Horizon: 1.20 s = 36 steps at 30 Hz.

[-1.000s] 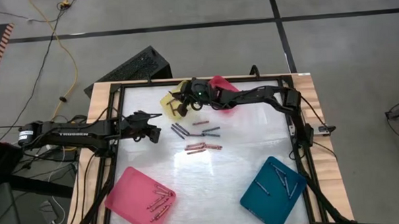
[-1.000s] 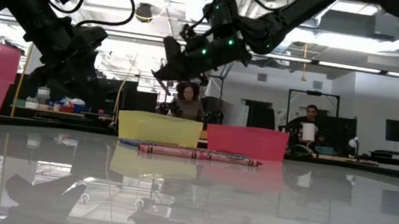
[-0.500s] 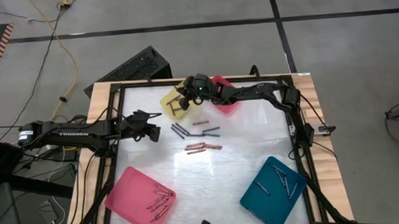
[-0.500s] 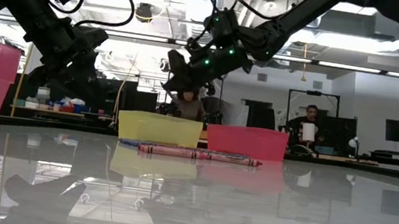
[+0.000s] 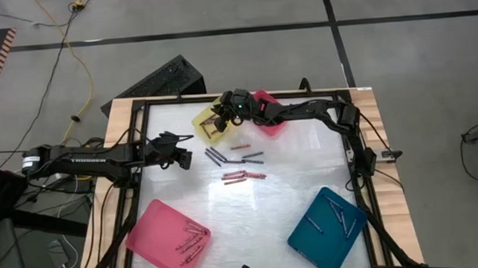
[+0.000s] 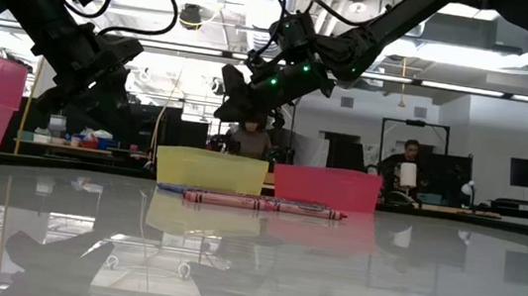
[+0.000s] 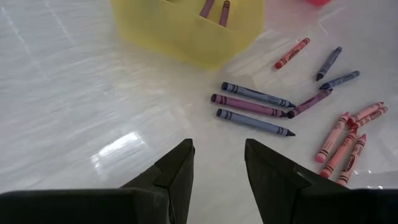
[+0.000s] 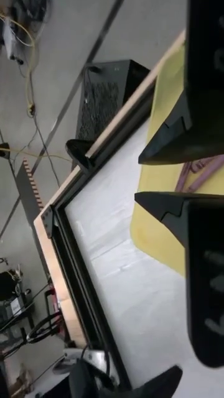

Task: Sort crayons
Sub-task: Put the purple crayon into the yellow bin

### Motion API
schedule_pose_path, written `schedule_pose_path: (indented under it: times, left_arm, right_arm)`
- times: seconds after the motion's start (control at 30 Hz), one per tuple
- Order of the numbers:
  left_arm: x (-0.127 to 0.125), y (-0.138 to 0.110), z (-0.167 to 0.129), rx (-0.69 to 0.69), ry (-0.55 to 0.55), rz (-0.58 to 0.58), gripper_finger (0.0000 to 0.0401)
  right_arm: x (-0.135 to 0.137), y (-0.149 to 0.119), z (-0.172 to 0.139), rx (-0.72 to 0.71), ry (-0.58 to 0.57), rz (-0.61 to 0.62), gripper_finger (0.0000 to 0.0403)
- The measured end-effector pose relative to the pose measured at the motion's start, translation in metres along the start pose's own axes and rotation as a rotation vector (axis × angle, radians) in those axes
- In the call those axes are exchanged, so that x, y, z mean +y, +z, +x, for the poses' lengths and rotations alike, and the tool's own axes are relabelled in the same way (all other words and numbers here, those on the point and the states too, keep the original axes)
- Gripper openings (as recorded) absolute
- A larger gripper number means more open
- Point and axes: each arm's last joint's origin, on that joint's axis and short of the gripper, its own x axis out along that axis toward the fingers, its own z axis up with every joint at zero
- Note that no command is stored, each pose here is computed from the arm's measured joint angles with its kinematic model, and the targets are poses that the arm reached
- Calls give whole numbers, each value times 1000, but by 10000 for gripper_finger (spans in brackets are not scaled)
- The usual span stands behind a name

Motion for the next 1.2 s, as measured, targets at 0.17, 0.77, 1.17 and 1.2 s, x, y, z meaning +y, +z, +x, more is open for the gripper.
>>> schedule_pose_path:
  times: [0.17,0.77,1.17,1.2]
  left_arm:
    - [0,-1,0,14,-7,5,133]
    - [-1,-1,0,39,-34,89,133]
    - [-1,-1,0,32,-31,115,133]
    - [-1,-1,0,32,-30,115,133]
  right_arm:
    - [13,7,-7,5,147,4,83]
    - [107,-43,-44,410,233,-247,84]
    - [121,-66,-56,544,94,-372,84]
    - [120,-66,-56,554,92,-375,84]
